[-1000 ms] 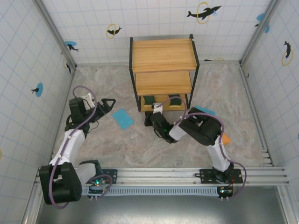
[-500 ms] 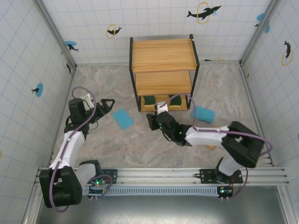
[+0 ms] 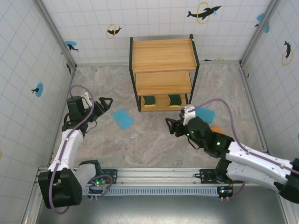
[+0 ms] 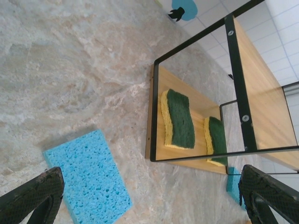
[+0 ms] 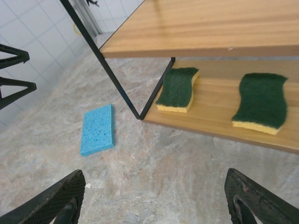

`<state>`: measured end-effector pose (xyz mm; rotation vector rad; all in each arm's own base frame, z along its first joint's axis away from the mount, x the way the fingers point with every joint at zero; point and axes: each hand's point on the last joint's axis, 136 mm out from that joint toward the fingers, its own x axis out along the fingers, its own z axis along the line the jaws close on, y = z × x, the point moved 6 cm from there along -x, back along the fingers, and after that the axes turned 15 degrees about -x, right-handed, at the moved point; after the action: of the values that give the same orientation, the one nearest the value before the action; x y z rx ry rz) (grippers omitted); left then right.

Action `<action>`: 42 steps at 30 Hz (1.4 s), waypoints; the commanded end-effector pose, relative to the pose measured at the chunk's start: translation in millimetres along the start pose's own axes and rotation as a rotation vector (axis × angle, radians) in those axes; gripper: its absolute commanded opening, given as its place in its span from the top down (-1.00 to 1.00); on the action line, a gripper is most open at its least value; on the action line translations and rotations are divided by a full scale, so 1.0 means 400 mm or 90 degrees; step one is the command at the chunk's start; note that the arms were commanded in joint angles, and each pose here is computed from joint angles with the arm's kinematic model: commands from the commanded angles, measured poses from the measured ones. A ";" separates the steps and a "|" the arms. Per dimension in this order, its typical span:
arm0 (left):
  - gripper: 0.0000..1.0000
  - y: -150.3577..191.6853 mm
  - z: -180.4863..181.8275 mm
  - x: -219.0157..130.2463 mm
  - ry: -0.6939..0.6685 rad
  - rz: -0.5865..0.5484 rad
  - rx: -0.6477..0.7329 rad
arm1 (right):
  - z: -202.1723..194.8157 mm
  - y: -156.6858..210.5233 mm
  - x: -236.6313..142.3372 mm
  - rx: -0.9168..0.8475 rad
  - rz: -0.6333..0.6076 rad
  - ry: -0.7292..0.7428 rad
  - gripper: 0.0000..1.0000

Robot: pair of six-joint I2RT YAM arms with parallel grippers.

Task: Place and organize the cleaning sponges onto the shelf

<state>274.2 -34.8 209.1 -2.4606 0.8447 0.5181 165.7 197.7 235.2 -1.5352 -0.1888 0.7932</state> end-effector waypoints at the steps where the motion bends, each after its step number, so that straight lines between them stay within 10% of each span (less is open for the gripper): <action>1: -0.95 -0.010 -0.018 0.000 -0.014 -0.004 -0.001 | -0.028 0.038 -0.029 -0.008 0.017 -0.001 -0.61; 42: -0.95 0.023 0.044 0.157 -0.108 0.069 0.021 | 0.204 0.014 0.265 -0.093 0.050 -0.106 -0.67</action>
<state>309.7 -56.8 164.7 -2.3486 0.8630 0.7634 184.4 300.8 173.2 -1.6378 -0.2475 1.0917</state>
